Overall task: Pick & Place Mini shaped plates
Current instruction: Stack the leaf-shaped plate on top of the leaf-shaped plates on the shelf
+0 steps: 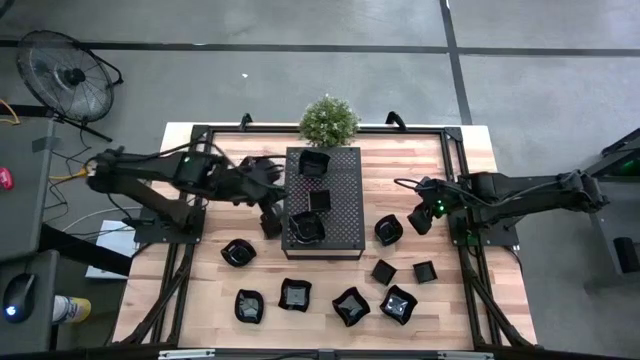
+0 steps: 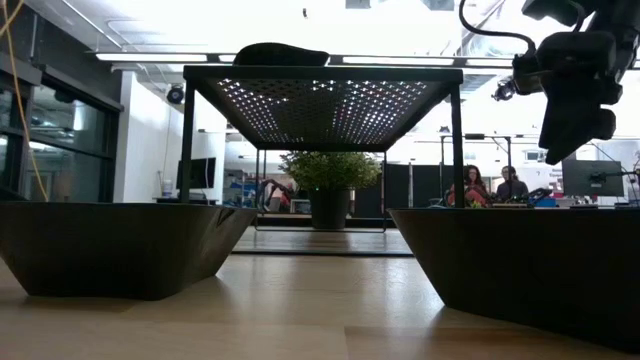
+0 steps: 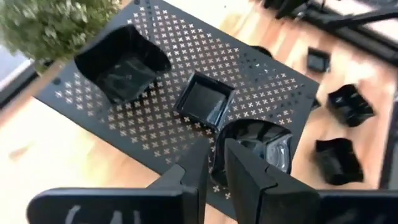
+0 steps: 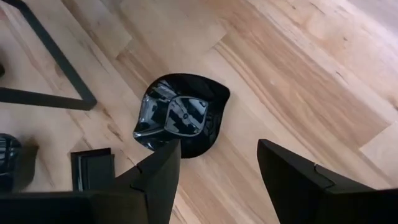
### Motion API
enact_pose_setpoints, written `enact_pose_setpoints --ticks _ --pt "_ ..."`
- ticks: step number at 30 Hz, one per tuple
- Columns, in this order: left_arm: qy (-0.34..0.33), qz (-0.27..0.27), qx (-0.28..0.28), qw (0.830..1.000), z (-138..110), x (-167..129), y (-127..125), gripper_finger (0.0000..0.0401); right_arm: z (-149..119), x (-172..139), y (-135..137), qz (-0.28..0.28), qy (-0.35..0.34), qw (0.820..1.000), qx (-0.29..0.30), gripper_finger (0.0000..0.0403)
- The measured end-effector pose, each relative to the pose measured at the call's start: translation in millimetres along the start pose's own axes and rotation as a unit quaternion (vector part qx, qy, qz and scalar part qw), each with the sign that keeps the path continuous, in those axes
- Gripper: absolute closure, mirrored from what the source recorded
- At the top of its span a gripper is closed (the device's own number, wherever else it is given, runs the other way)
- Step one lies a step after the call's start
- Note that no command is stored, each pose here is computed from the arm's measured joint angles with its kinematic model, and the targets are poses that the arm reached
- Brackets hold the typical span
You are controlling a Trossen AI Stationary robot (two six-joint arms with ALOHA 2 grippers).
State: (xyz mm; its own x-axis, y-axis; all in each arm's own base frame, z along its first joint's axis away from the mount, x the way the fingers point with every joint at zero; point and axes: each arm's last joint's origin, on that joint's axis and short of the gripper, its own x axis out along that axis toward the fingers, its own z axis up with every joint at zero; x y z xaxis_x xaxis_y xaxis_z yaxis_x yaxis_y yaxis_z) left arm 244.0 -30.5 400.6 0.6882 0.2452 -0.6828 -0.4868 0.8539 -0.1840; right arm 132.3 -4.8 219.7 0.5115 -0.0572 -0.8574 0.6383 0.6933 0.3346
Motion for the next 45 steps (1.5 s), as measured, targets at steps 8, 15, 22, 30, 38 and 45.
enact_pose_setpoints --ticks 8,15,22,30,38,45 --pt "-0.102 -0.075 -0.068 0.990 -44 -17 39 0.0350 -1 1 1 0.007 0.011 0.999 0.043 0.0194" --pt "-0.148 -0.100 -0.078 0.981 -73 -31 67 0.0350 1 13 3 -0.021 0.034 0.996 0.086 0.0194" --pt "-0.156 -0.101 -0.043 0.982 -93 -33 82 0.0350 5 27 8 -0.042 0.046 0.988 0.140 0.0194" --pt "-0.182 -0.121 -0.024 0.976 -109 -38 95 0.0350 5 44 10 -0.071 0.082 0.976 0.190 0.0194" --pt "-0.185 -0.121 -0.013 0.975 -119 -35 101 0.0350 -4 51 22 -0.070 0.103 0.966 0.226 0.0194" --pt "-0.180 -0.126 0.015 0.975 -121 -31 100 0.0350 -12 59 28 -0.096 0.107 0.959 0.243 0.0194"
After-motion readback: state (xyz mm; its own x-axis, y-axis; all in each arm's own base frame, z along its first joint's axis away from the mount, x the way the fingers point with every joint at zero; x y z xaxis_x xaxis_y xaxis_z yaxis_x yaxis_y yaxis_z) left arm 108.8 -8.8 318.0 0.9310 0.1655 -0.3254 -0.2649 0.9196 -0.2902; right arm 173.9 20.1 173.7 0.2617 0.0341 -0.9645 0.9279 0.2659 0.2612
